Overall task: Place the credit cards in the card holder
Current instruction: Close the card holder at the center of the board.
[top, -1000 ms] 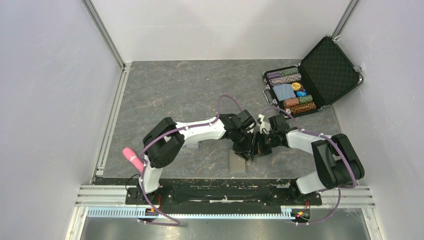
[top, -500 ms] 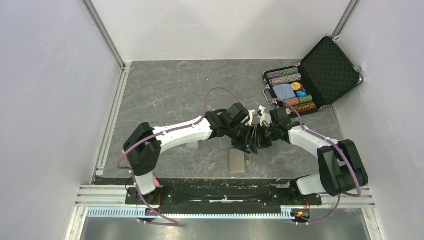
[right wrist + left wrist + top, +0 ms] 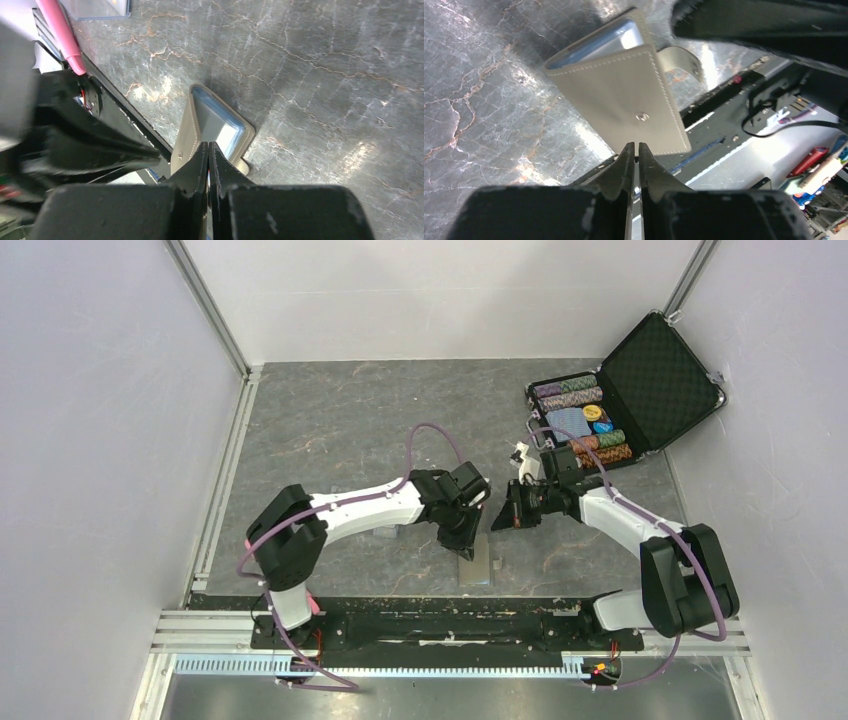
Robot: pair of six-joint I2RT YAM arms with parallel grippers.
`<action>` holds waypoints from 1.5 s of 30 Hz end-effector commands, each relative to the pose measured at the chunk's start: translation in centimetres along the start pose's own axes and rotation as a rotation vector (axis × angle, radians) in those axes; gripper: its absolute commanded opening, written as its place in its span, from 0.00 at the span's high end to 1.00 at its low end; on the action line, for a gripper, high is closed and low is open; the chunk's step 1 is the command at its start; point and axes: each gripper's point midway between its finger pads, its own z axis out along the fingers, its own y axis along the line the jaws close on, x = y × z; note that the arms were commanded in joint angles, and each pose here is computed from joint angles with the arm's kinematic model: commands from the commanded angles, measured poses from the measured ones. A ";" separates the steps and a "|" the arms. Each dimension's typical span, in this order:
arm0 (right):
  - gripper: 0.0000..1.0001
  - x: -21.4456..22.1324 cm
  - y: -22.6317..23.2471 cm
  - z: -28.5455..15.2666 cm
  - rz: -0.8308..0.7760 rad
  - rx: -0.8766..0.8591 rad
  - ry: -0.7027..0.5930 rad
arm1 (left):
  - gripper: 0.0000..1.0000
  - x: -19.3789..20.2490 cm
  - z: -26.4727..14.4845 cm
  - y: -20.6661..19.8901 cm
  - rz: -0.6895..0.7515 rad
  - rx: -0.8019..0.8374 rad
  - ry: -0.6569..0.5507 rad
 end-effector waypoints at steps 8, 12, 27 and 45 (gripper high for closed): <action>1.00 1.0 1.4 1.4 -0.036 -0.088 0.035 | 0.91 0.7 4.8 2.1 0.055 -0.075 0.092; 1.00 2.2 0.2 2.2 -0.023 -0.053 0.070 | 0.92 0.9 5.0 2.4 0.051 -0.086 0.100; 1.00 5.3 -4.1 3.7 0.017 0.076 0.144 | 0.60 -2.7 1.2 -5.9 -0.014 0.250 -0.039; 1.00 5.2 -3.9 3.5 0.021 0.076 0.132 | 0.64 -3.8 4.2 -4.8 -0.041 0.160 -0.023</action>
